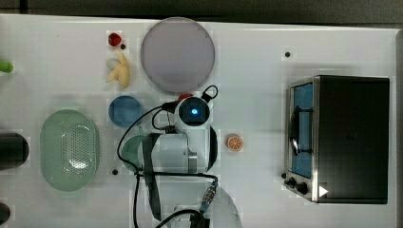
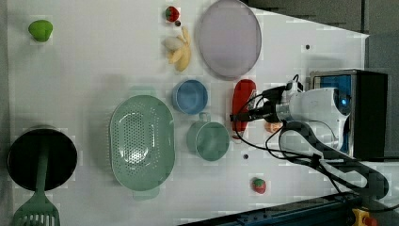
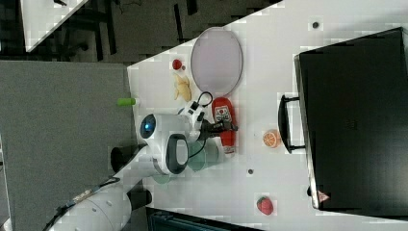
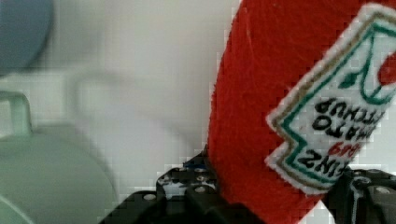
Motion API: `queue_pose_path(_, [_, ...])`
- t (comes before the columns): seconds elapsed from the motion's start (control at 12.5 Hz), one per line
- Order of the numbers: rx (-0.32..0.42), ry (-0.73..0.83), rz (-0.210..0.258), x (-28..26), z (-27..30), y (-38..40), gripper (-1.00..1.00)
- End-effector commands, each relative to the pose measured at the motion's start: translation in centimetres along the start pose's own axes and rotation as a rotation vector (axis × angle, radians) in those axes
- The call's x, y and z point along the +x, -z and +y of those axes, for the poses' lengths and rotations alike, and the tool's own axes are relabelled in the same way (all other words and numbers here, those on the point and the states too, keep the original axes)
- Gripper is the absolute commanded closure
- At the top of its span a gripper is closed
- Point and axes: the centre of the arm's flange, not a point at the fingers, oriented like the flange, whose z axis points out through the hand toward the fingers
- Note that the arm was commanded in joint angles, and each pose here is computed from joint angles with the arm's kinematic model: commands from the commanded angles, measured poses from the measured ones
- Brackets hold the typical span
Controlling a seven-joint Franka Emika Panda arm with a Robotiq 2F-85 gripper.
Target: Pick Ketchup from the table and place it in strainer.
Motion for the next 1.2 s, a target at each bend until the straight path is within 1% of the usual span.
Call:
queue_pose_path(0.08, [-0.052,0.023,0.117,1.9,0.2,9.0,-0.21])
queue_pose_path(0.16, [-0.061,0.03,0.115,1.9,-0.2,11.9,-0.21])
queue_pose_path(0.4, [-0.086,0.068,0.081,1.0,-3.2,21.1,-0.21])
queue_pose_path(0.64, [-0.107,0.11,0.078,0.5,-8.1,27.3,-0.21])
queue_pose_path(0.72, [-0.111,0.095,0.083,0.4,-10.4,28.1,-0.21])
queue_pose_path(0.88, [-0.108,0.007,0.087,0.3,-15.3,27.9,-0.21])
queue_pose_path(1.04, [-0.099,-0.115,0.077,-0.1,-20.2,26.4,-0.21])
queue_pose_path(1.2, [-0.078,-0.197,0.07,-0.4,-25.0,24.3,-0.21])
